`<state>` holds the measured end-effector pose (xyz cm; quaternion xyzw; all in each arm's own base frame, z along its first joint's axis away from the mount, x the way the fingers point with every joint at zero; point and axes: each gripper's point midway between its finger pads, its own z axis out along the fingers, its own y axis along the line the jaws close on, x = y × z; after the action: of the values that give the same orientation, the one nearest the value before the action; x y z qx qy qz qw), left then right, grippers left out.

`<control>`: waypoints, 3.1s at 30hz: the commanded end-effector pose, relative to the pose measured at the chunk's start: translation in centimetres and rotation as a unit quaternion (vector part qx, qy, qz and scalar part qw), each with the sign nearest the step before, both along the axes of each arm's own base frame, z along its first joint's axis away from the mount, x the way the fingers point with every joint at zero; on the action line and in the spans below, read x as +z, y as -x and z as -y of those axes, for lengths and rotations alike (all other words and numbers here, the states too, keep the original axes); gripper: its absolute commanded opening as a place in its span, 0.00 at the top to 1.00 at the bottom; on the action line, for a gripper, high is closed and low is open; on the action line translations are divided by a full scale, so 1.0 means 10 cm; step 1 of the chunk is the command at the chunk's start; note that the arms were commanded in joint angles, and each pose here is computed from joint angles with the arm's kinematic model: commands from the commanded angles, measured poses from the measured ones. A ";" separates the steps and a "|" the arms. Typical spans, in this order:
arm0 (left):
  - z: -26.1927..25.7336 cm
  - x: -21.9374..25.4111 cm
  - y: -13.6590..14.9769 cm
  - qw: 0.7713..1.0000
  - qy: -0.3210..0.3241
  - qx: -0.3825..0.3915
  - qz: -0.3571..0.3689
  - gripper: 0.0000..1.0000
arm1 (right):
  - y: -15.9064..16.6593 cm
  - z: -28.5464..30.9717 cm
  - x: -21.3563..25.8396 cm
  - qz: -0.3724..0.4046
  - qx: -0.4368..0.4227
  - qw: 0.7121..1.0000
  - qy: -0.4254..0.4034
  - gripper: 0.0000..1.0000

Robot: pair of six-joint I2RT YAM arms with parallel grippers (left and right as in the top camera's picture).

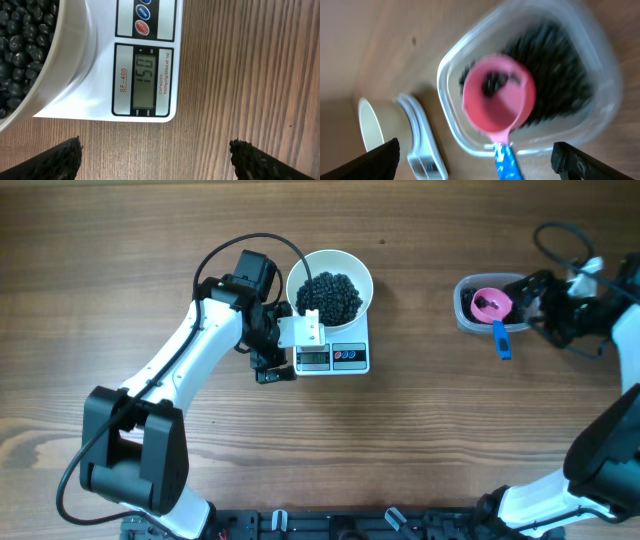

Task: Scoop item into bowl and weigh 150g on scale
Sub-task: 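Set the scoop down in the tub and open the right gripper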

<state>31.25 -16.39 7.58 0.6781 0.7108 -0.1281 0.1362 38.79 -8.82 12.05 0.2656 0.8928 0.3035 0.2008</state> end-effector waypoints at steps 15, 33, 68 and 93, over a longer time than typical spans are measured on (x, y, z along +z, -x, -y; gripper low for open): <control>0.03 -0.01 0.02 1.000 0.008 -0.002 -0.006 0.00 | -0.10 -1.47 0.61 -0.019 0.112 0.973 -0.200 0.00; 0.03 -0.01 0.02 1.000 0.008 -0.002 -0.006 0.00 | 0.15 -0.05 -0.21 -0.178 -0.083 0.940 0.278 0.00; 0.03 -0.01 0.02 1.000 0.008 -0.002 -0.006 0.00 | -0.55 -0.27 0.23 0.021 0.009 0.969 0.245 0.00; 0.03 -0.01 0.02 1.000 0.008 -0.002 -0.006 0.00 | -0.46 -0.81 0.64 0.157 0.258 0.922 0.243 0.00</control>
<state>31.25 -16.39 7.58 0.6781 0.7108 -0.1281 0.1362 43.15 -0.58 17.58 -0.0698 0.9374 0.1664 0.2979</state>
